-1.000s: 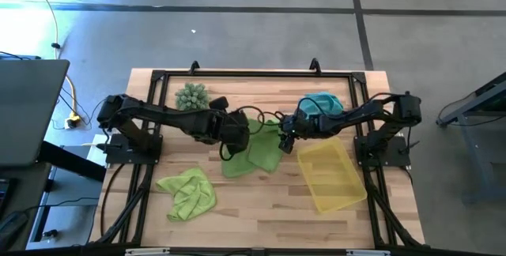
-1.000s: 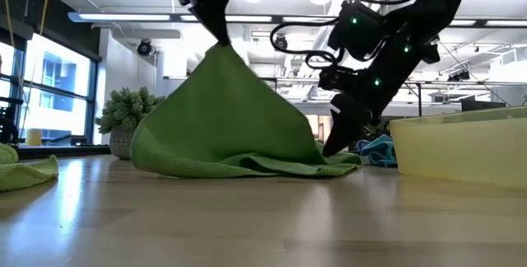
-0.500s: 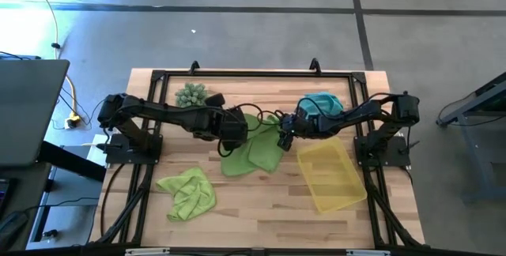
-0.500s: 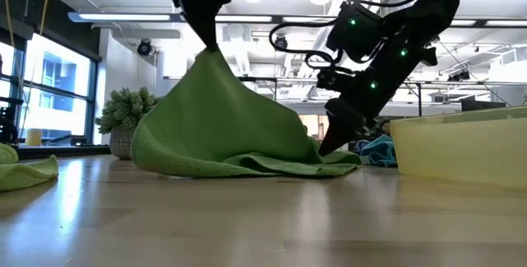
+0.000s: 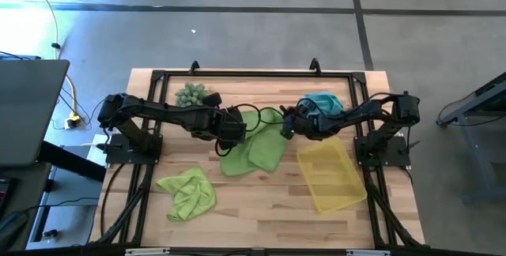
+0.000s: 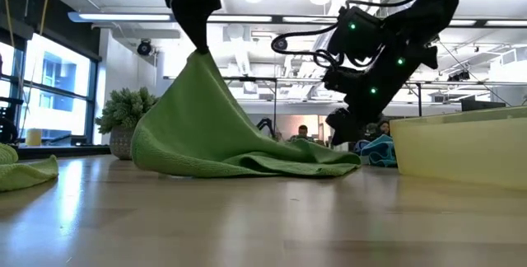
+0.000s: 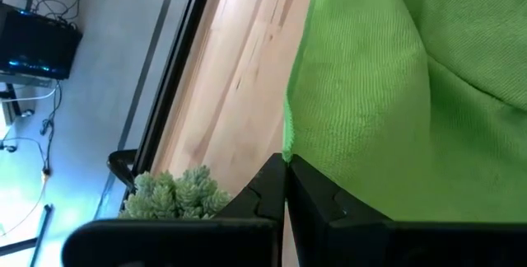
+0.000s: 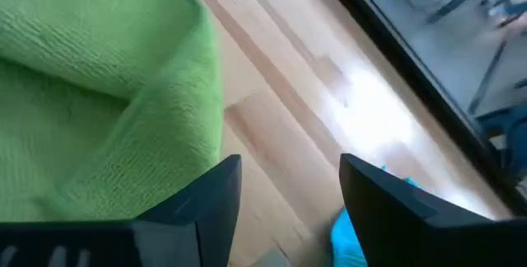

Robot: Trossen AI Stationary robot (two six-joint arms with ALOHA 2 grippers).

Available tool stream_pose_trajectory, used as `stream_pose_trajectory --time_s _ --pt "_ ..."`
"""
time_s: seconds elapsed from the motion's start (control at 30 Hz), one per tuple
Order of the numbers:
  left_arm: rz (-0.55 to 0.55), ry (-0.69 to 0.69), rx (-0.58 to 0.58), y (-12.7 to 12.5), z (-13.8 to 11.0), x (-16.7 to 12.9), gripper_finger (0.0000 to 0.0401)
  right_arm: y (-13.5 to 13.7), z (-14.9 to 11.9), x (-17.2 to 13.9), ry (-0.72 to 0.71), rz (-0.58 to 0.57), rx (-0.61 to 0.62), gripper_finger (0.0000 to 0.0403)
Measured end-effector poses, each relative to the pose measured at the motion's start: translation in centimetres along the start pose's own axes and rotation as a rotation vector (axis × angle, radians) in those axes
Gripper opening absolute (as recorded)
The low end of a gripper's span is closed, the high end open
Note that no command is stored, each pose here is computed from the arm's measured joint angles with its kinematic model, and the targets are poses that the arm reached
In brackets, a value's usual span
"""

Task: Roll microfiber towels into tight, uniform cylinder then place into a basket
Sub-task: Fold the green cloth

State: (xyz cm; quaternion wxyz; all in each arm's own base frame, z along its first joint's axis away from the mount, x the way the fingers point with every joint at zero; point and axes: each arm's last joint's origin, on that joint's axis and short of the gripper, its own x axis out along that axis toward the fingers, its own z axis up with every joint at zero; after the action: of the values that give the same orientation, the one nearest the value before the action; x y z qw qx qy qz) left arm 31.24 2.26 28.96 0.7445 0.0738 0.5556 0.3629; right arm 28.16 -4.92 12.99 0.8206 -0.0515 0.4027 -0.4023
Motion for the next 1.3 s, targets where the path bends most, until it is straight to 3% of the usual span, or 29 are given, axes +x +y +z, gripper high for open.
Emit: stream_pose_trajectory --time_s 0.2,0.27,0.57,0.73,0.9,1.13,1.2,1.3 --pt "0.001 0.0 0.007 0.0 0.0 0.0 0.0 1.2 2.7 -0.6 -0.02 0.338 0.195 0.0199" --pt "0.001 0.0 0.013 0.0 0.0 0.0 0.0 1.3 3.1 -0.7 -0.028 0.398 0.227 0.0199" --pt "0.002 0.002 0.023 0.0 0.0 0.0 0.0 0.8 0.8 1.8 0.174 0.325 0.185 0.0199" --pt "0.007 0.003 0.025 0.0 0.0 0.0 0.0 -0.4 0.7 2.8 0.191 0.272 0.206 0.0199" --pt "0.011 0.01 0.031 0.1 -0.1 0.0 0.0 -2.0 1.7 1.8 0.154 0.255 0.18 0.0199" --pt "-0.002 0.017 0.033 0.0 -0.2 0.0 0.0 -5.3 2.1 1.1 0.145 0.034 0.178 0.0199" --pt "-0.003 0.016 0.032 0.0 -0.2 0.0 0.0 -5.6 2.4 1.0 0.141 0.111 0.262 0.0199" --pt "-0.005 0.017 0.032 0.0 -0.2 0.0 0.0 -4.8 3.2 0.8 0.12 0.343 0.352 0.0199"
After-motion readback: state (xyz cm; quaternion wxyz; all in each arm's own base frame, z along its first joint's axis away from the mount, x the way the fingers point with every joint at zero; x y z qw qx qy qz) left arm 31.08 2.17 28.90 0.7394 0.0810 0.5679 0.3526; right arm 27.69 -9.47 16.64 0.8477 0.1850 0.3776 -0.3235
